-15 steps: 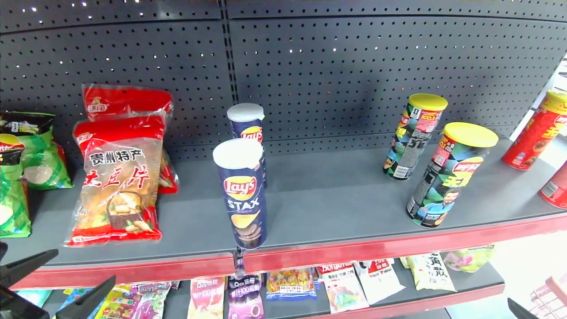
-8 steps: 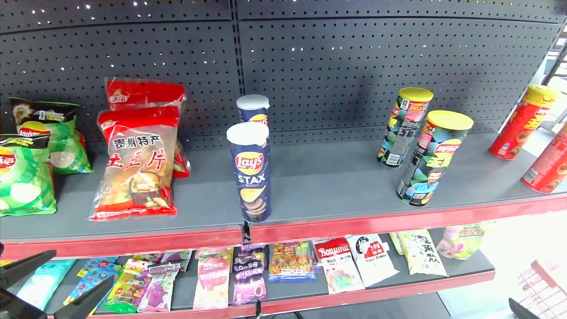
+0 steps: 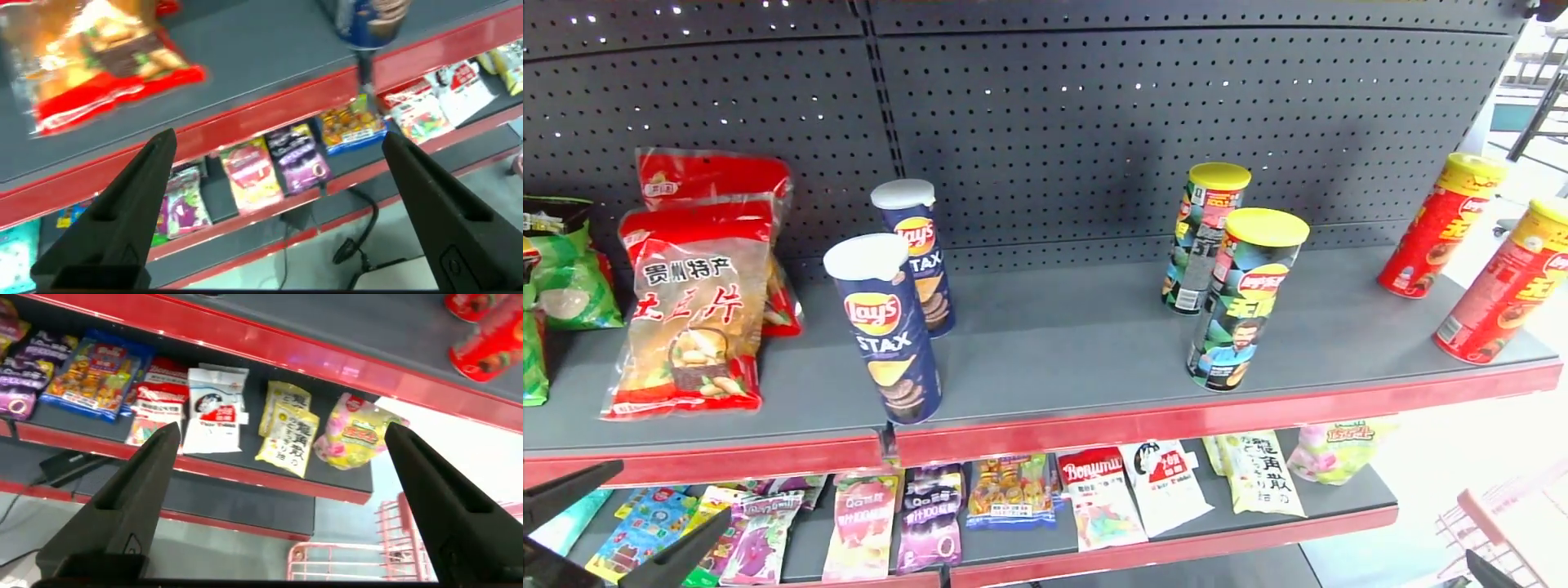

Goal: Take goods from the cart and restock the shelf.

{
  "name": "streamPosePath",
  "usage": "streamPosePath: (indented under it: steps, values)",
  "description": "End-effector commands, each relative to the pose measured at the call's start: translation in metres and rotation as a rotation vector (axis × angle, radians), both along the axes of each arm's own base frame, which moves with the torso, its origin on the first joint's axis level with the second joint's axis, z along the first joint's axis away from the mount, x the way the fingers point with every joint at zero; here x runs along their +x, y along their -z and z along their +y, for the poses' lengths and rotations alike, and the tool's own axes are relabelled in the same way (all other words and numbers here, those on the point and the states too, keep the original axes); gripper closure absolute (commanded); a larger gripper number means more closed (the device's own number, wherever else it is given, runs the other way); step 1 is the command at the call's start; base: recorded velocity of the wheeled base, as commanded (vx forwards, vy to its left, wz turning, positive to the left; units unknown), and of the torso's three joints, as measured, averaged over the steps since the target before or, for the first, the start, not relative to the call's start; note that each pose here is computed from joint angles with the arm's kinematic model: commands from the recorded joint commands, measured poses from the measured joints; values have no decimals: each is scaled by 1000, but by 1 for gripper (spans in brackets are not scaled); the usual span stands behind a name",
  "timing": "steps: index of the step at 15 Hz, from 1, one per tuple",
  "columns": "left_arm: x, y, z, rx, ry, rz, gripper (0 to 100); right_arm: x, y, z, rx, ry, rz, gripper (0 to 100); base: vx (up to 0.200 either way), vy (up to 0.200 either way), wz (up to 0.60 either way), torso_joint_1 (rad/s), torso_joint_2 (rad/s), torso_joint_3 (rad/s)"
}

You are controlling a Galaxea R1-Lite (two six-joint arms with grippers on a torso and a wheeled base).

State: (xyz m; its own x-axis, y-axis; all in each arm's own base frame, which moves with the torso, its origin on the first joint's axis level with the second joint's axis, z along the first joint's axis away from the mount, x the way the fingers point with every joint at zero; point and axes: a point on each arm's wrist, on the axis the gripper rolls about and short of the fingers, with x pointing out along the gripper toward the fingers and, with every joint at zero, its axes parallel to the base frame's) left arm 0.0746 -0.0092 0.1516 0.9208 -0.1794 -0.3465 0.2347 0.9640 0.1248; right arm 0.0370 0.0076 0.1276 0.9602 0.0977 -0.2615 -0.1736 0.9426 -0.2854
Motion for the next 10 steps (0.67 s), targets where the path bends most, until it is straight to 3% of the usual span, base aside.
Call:
streamPosePath:
  steps: [1, 10]
  values:
    - [-1, 0, 0, 0, 1, -4, 0, -1, 0, 0, 2, 1, -6, 0, 0, -200, 0, -2, 2, 2]
    - [0, 0, 0, 1, -2, -1, 0, -2, 1, -1, 9, 2, -13, 0, 0, -200, 0, 2, 2, 2]
